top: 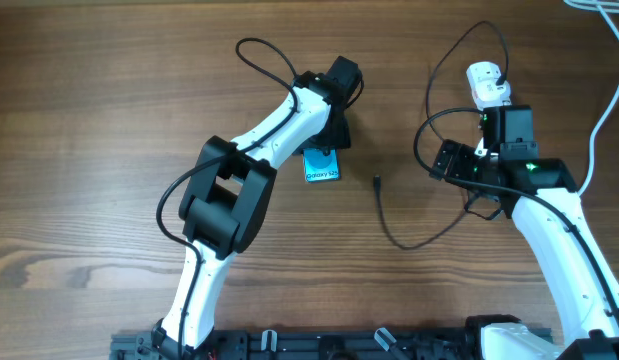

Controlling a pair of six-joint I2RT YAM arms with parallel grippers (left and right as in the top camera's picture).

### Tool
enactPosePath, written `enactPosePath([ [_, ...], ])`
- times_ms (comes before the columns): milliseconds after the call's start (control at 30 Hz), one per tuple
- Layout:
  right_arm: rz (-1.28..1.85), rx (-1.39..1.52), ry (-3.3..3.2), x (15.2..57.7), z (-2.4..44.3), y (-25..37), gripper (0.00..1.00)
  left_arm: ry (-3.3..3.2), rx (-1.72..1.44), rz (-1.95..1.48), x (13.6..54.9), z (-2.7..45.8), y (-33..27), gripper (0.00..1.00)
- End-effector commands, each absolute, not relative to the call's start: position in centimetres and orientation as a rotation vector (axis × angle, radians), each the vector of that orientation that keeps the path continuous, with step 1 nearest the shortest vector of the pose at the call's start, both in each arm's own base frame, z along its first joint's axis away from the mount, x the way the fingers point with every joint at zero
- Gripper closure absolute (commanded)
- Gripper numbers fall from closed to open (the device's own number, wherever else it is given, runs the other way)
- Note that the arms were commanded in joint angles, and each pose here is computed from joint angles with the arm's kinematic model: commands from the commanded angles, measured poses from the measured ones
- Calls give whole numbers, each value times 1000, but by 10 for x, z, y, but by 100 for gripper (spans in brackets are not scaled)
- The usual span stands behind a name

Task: Plug charger to phone and switch on socket

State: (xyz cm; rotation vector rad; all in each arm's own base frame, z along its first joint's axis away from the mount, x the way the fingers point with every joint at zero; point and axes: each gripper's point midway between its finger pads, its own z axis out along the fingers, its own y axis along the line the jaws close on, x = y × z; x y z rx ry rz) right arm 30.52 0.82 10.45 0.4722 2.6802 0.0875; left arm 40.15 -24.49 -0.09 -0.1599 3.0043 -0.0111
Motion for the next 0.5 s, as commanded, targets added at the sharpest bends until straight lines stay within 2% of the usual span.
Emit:
enactPosePath([
  [0, 69, 495, 2662, 309, 108, 4, 0, 3077, -175, -38, 388, -19, -248, 25],
  [67, 69, 495, 2662, 309, 108, 4, 0, 3077, -174, -37, 388, -19, -248, 28],
  [467, 69, 495, 2662, 309, 108, 4, 0, 3079, -227, -148, 394, 2, -244, 29],
])
